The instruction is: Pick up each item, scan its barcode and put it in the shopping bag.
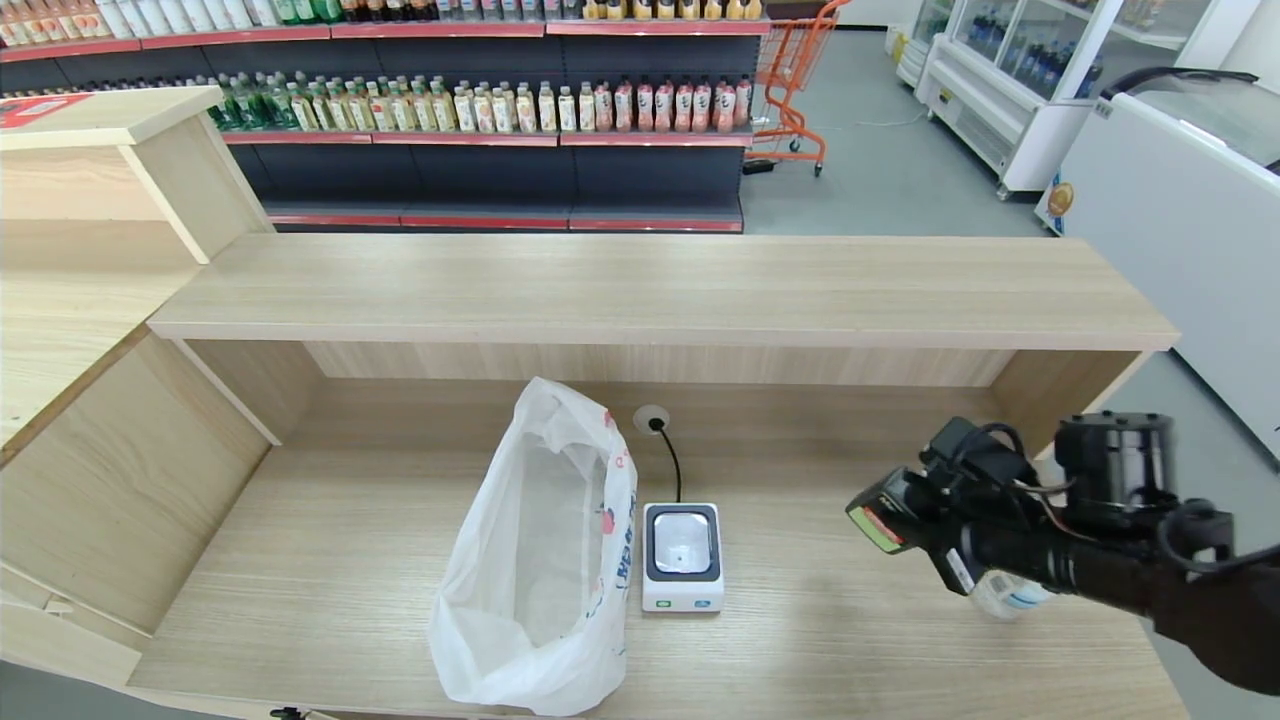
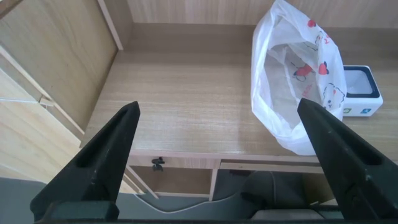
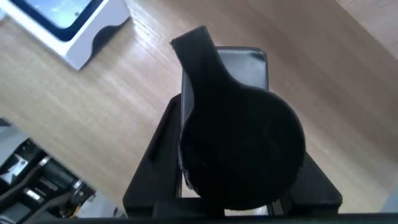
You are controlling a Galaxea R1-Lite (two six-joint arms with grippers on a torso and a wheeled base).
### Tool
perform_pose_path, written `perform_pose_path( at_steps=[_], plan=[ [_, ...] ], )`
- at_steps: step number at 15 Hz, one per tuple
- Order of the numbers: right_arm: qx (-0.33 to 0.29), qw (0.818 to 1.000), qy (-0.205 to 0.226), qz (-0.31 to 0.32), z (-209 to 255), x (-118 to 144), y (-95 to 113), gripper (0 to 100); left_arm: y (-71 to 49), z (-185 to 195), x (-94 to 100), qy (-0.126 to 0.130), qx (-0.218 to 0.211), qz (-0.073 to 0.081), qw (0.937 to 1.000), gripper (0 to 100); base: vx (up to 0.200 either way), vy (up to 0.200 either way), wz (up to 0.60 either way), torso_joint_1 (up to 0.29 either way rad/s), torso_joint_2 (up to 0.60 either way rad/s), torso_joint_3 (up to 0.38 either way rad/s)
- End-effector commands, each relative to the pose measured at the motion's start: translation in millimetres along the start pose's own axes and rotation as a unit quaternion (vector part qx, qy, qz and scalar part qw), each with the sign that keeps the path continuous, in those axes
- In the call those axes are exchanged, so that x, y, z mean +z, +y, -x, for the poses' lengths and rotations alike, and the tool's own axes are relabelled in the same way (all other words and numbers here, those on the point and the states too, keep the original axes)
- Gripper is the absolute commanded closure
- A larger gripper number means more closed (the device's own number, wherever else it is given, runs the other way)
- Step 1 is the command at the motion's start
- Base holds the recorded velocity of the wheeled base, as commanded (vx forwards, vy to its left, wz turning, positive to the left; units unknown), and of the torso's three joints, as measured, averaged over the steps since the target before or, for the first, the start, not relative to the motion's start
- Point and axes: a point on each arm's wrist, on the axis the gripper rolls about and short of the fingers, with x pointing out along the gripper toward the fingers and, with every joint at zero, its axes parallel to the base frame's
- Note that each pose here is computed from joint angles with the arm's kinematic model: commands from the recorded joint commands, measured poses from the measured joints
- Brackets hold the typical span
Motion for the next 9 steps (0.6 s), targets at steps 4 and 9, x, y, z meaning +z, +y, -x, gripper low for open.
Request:
perform_pose_path(
  at_steps=[4,9],
  plan=[
    [-0.03,0.978,-0.154,0.14,63,15,7,100,0.0,0,0.1,0.0,0.0,0.0,1.0,0,0.0,0.0,0.0,0.0,0.0,0.0],
    [0.099,0.808,-0.343,0.47,52,10,19,100,0.0,0,0.0,0.0,0.0,0.0,1.0,0,0.0,0.0,0.0,0.0,0.0,0.0]
  ],
)
